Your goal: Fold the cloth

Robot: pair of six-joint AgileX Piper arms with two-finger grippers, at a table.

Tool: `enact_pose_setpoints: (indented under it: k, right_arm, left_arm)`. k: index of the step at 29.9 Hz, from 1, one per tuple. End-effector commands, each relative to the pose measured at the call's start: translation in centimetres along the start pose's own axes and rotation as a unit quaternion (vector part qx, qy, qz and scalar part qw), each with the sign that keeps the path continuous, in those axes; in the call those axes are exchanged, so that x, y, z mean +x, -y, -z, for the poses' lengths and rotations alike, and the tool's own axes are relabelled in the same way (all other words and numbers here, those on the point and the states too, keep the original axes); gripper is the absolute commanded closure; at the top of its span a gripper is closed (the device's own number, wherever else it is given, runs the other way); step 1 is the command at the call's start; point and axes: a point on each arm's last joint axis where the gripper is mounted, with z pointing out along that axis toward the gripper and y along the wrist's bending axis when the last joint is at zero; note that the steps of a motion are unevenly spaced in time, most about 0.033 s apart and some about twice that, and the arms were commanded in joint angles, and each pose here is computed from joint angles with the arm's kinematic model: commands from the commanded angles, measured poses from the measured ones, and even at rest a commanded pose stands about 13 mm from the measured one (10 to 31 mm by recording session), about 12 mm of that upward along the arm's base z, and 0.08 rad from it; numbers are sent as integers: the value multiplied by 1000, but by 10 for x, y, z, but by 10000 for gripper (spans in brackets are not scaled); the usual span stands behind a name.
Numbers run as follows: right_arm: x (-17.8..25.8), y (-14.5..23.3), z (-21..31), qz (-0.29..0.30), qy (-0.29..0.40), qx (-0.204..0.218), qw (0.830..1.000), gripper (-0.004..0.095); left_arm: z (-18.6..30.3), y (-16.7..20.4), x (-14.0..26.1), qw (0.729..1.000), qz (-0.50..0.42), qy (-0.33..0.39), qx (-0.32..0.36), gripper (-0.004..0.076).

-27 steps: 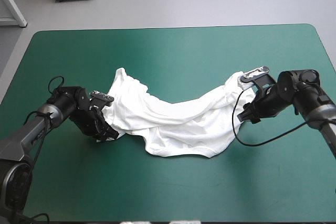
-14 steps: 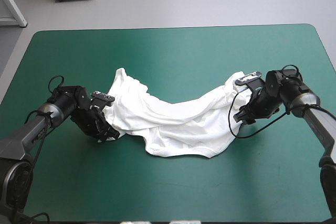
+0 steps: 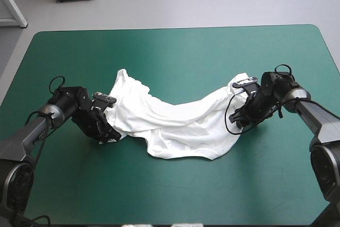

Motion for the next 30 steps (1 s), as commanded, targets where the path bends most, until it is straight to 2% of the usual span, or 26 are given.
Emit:
enact_pose_setpoints:
  k: [1, 7, 10, 14, 17, 20, 22, 25, 27, 30]
  right_arm:
    - [-6, -2, 3, -5, 22, -10, 1000, 387]
    - [-8, -4, -1, 1, 25, -20, 999, 738]
    - [-11, -7, 0, 8, 39, -40, 998, 908]
    - [-13, -11, 0, -2, 48, -62, 997, 925]
    - [-12, -14, 5, 1, 30, -76, 997, 924]
    - [-15, -19, 26, 15, 3, -96, 995, 924]
    - [-20, -21, 47, 20, 9, -100, 995, 924]
    - [-26, -24, 94, 28, 45, -77, 996, 925]
    - [-28, -28, 134, 24, 106, -54, 993, 925]
    - [-20, -37, 194, 35, 194, -34, 980, 925]
  left_arm:
    - [2, 4, -4, 1000, 5, 22, 14, 733]
    - [3, 5, -5, 1000, 6, 24, 15, 733]
    - [3, 5, -5, 1000, 5, 25, 15, 733]
    - [5, 4, -7, 999, 2, 31, 13, 733]
    - [13, 5, -10, 999, -1, 36, 14, 733]
    - [41, 11, -8, 999, -11, 46, 16, 733]
    - [66, 16, -3, 998, -21, 61, 11, 733]
    - [110, 26, 7, 994, -35, 99, -3, 733]
    - [138, 33, 17, 992, -43, 121, -8, 733]
    - [183, 45, 32, 979, -46, 196, -30, 733]
